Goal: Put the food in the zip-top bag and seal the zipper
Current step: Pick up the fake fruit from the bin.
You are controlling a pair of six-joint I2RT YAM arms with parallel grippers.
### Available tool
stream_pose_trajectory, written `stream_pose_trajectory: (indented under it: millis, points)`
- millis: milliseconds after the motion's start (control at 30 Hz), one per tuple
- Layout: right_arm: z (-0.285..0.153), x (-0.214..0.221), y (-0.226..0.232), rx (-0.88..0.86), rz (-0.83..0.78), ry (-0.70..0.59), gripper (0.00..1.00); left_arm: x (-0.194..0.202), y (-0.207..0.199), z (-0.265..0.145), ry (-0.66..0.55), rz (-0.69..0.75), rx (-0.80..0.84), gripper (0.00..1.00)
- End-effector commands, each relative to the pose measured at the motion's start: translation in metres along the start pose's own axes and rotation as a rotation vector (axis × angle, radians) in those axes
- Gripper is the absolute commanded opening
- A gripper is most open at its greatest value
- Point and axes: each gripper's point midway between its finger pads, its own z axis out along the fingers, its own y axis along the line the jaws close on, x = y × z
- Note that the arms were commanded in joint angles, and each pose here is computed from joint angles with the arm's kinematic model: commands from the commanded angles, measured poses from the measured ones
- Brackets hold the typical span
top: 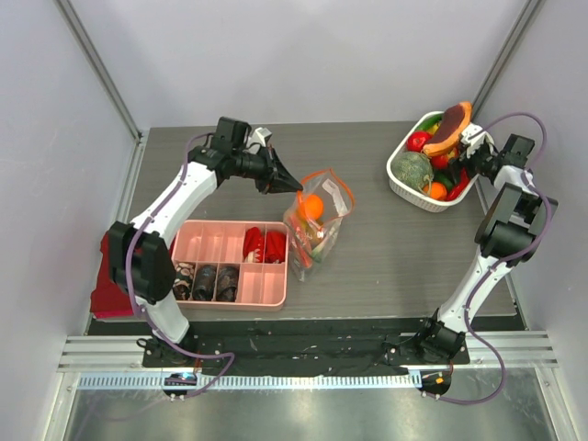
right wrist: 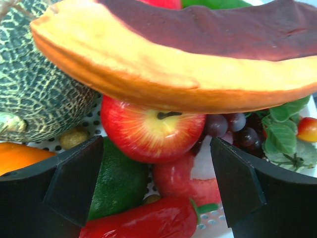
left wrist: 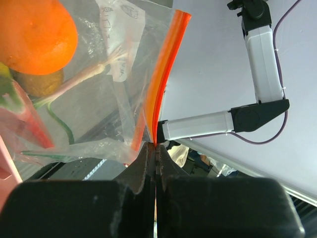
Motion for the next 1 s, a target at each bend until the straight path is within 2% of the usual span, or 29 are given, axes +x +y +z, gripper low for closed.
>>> stream_pose_trajectory:
  millis: [0, 400, 700, 833, 967]
  points:
    - [0.004, -0.032, -0.022, 0.033, -0.081, -0.091, 0.93, -0.007, -0.005, -0.007, -0.017, 0.033, 0.013, 0.00]
    - [0.019, -0.031, -0.014, 0.000, -0.031, -0.119, 0.91, -0.013, 0.001, -0.006, -0.028, 0.027, 0.001, 0.00]
    - [0.008, -0.035, -0.011, 0.009, -0.040, -0.116, 0.63, -0.015, 0.000, -0.007, -0.033, 0.032, 0.003, 0.00]
    - [-0.008, -0.033, -0.012, 0.026, -0.044, -0.111, 0.58, -0.014, -0.001, -0.007, -0.030, 0.033, 0.004, 0.00]
    - [-0.023, -0.036, -0.010, 0.030, -0.036, -0.115, 0.57, -0.014, -0.002, -0.008, -0.032, 0.036, 0.007, 0.00]
